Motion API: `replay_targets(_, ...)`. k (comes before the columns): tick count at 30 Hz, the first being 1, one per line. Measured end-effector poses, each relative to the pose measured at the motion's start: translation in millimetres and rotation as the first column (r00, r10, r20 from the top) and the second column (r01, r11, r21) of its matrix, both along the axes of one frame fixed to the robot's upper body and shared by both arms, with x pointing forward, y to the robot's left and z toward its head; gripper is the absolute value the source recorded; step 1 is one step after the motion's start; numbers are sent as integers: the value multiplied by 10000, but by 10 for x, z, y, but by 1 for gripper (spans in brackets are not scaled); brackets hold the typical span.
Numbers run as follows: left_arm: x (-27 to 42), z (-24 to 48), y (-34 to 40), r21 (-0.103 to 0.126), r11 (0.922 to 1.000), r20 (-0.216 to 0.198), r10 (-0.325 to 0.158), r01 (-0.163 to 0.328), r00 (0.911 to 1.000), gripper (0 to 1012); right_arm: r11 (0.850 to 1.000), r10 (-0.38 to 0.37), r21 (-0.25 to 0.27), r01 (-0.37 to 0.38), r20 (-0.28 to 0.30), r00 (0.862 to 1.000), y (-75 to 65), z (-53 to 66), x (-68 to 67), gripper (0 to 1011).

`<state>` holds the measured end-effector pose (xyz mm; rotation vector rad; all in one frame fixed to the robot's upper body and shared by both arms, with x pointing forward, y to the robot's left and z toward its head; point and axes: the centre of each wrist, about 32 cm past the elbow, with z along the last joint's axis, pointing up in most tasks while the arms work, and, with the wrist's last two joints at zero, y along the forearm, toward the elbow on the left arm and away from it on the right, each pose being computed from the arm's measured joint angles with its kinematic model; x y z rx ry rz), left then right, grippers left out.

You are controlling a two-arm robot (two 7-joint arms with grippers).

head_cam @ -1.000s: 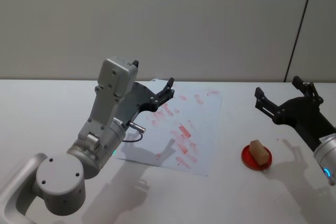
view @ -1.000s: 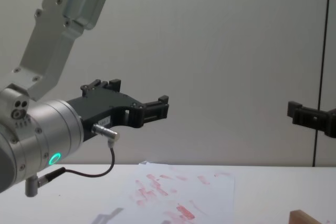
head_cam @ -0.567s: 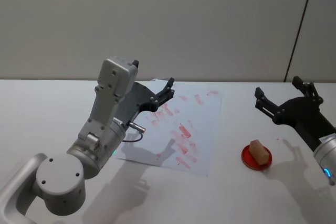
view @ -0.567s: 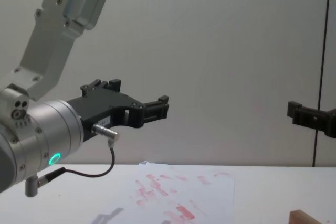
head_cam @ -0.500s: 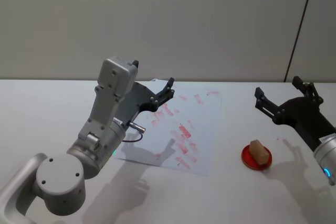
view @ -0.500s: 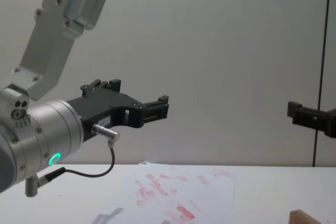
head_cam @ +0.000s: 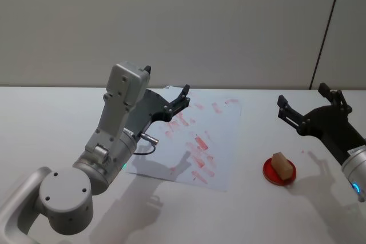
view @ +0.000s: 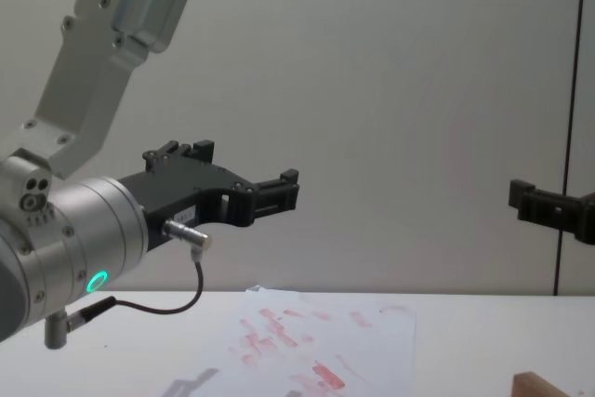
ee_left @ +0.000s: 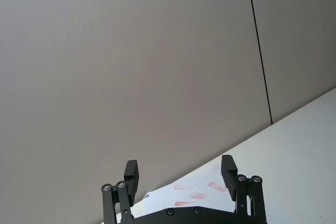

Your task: Use the one hand to pick up the stamp and affix it onto the A4 paper.

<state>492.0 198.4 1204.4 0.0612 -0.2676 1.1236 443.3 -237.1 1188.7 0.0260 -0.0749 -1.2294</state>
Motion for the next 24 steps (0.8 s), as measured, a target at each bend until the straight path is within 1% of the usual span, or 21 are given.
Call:
replay_targets(8, 0, 0, 0, 0, 10000, 0, 1, -1, 10000, 1002, 10000, 24, -6, -24, -8, 10000, -5, 0, 2, 1001)
replay_targets(14, 0, 0, 0, 0, 10000, 0, 0, 0, 10000, 1003, 9999, 129, 24, -129, -140, 9998, -76, 8, 9, 1001)
replay_targets(18, 0, 0, 0, 0, 10000, 0, 1, -1, 10000, 1002, 9999, 156, 29, -155, -438, 9989, -162, 11, -13, 1001)
replay_targets(19, 0, 0, 0, 0, 10000, 0, 1, -1, 10000, 1002, 9999, 156, 29, -155, -438, 9989, -162, 11, -13, 1001)
replay_targets(21, 0, 0, 0, 0, 10000, 0, 2, -2, 10000, 1002, 9999, 155, 24, -154, -704, 9974, -222, 15, -40, 1001)
replay_targets(22, 0, 0, 0, -1, 10000, 1, 1, -1, 10000, 1003, 9999, 155, 24, -154, -704, 9974, -222, 15, -40, 1001)
replay_targets(24, 0, 0, 0, 0, 10000, 0, 1, -1, 10000, 1002, 9999, 156, 8, -156, -951, 9953, -264, 15, -63, 1001)
